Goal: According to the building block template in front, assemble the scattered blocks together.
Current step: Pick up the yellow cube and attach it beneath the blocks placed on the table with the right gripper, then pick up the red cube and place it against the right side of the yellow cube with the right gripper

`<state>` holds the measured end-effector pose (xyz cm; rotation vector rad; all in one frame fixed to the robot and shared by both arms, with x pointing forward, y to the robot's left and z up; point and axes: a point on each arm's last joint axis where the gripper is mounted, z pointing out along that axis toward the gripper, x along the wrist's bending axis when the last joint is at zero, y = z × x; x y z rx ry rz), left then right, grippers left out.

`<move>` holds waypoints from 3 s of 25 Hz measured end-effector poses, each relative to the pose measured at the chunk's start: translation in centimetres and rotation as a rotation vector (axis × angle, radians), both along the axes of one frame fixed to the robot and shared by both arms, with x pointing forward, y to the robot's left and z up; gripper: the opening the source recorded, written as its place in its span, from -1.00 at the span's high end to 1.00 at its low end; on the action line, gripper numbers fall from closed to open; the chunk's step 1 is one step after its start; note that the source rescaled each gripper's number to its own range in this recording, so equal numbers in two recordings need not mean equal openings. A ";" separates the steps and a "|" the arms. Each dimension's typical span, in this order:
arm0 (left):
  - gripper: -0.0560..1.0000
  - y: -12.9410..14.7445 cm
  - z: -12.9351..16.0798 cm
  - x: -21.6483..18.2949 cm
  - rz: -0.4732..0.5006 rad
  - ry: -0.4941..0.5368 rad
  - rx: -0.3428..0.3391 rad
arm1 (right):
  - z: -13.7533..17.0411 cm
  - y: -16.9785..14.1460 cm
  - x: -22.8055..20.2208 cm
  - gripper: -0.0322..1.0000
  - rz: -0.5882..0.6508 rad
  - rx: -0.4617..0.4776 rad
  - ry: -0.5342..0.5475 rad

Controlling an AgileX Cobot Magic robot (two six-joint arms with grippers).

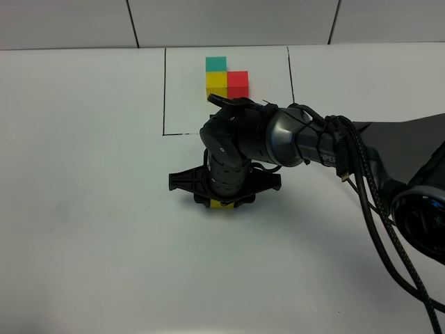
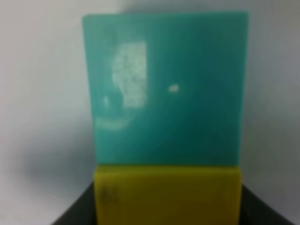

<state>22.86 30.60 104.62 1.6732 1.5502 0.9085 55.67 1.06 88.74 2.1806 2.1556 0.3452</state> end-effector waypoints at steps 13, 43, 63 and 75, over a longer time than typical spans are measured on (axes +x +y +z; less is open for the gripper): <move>-0.65 0.0 0.0 0.0 0.000 0.000 0.000 | 0.1 0.2 0.2 -0.39 0.032 0.011 -0.029; -0.65 0.0 0.0 0.0 0.000 0.000 0.000 | 8.7 -8.0 -0.8 -1.00 0.190 -0.084 -0.126; -0.65 0.0 0.0 0.0 -0.001 0.000 0.001 | 8.6 -28.8 -6.3 -1.00 -0.014 -0.122 0.007; -0.65 0.0 0.0 0.0 -0.001 0.000 0.001 | 5.0 -31.1 -5.1 -0.99 0.005 -0.062 0.043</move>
